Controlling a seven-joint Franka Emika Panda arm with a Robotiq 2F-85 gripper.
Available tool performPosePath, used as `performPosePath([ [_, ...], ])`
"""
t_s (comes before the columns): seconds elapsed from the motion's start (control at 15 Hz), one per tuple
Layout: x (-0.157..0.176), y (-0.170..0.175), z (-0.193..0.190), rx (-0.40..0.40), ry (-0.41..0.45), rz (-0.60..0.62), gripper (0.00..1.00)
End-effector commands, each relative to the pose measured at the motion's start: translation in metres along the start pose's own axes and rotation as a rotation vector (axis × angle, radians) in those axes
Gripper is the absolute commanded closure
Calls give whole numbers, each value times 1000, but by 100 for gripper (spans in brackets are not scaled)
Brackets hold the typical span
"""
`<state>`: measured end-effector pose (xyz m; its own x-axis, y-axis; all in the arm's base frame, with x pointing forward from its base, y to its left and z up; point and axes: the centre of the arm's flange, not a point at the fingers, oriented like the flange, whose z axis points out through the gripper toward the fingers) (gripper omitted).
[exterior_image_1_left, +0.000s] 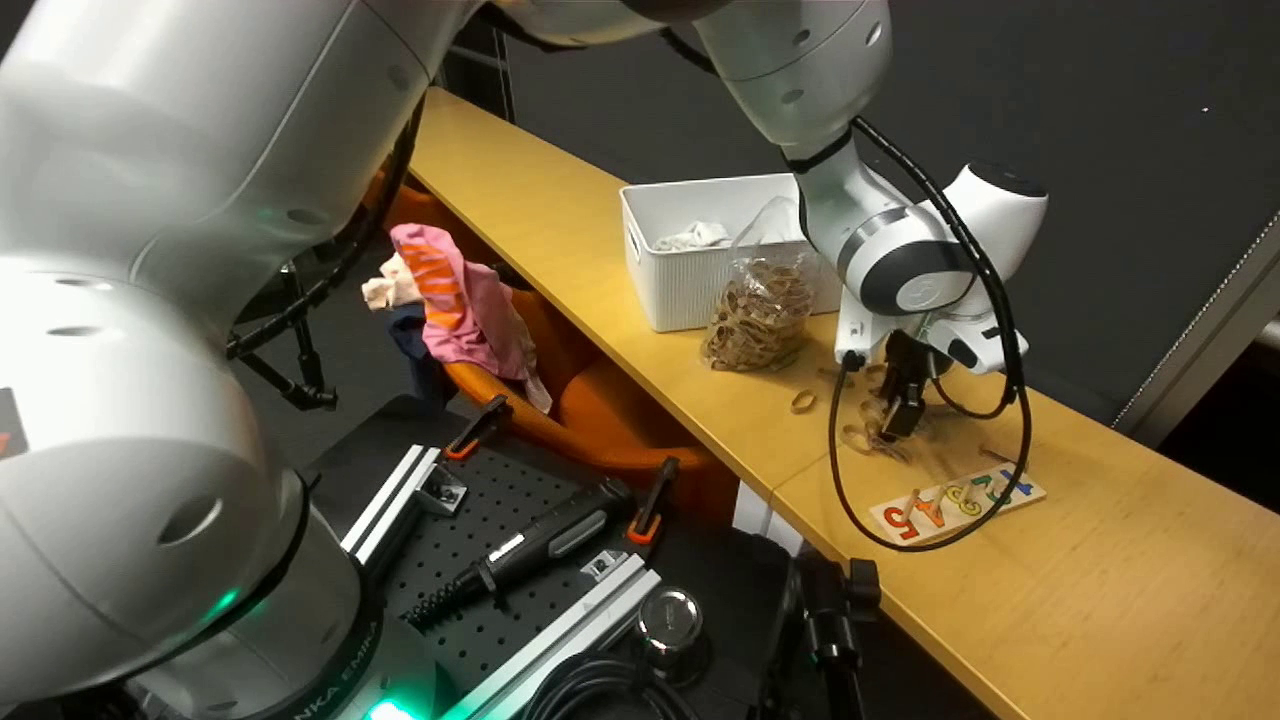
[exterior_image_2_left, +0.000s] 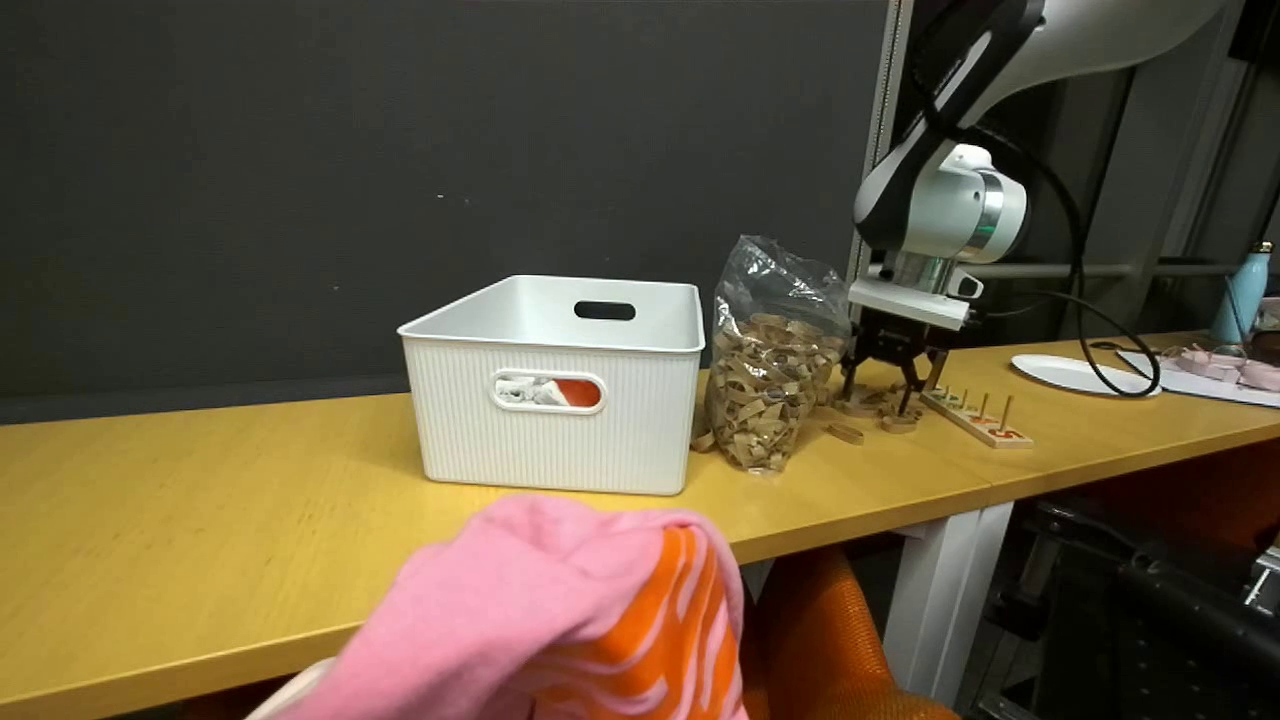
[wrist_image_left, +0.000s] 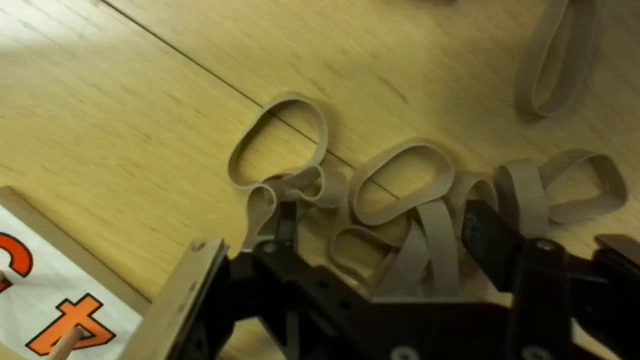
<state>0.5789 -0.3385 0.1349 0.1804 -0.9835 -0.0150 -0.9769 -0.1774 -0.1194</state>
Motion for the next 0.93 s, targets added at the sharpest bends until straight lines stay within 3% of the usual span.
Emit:
performPosePath([
  [0.0,6,-7,5,-22,-30,-13,31],
  [0.07,7,-7,6,-27,-37,-12,28],
  [0.13,8,-7,6,-31,-43,-11,51],
  [0.27,9,-7,5,-32,-47,-9,57],
  [0.6,11,-8,4,-33,-55,-8,96],
  [0.87,10,-5,-8,-22,-39,-3,100],
])
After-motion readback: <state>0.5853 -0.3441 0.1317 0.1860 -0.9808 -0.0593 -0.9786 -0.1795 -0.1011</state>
